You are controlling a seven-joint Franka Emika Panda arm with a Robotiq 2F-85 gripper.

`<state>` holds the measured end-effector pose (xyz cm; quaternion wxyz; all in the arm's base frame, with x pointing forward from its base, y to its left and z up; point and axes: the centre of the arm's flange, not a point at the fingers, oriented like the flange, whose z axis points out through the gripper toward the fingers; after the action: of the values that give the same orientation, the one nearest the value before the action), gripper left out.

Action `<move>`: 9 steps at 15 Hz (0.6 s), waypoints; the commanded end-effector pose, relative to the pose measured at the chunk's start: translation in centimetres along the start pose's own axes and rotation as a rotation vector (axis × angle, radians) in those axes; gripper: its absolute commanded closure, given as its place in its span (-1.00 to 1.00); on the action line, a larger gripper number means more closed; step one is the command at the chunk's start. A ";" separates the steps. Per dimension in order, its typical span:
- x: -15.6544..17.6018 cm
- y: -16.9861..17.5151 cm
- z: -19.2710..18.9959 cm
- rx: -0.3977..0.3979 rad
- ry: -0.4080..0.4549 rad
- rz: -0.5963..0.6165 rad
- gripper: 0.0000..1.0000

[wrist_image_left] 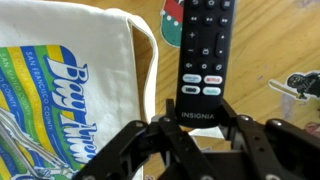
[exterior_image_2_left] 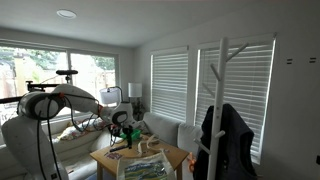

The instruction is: Remove the remote controller from the green storage box and put it on the table

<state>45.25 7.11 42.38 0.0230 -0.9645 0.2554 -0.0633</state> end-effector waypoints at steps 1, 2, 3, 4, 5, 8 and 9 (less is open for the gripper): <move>-0.1 -0.4 1.2 0.013 -0.062 -0.092 0.64; -0.3 -0.6 1.6 0.016 -0.073 -0.115 0.64; -0.4 -0.9 2.1 0.016 -0.082 -0.137 0.64; -0.7 -1.1 2.7 0.013 -0.094 -0.157 0.64; -0.8 -1.2 3.4 0.008 -0.110 -0.170 0.64; -1.3 -1.6 5.0 0.002 -0.141 -0.202 0.64; -1.4 -1.8 5.4 -0.003 -0.152 -0.210 0.64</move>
<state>45.58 8.73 38.01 0.0256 -0.9858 0.1656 -0.0108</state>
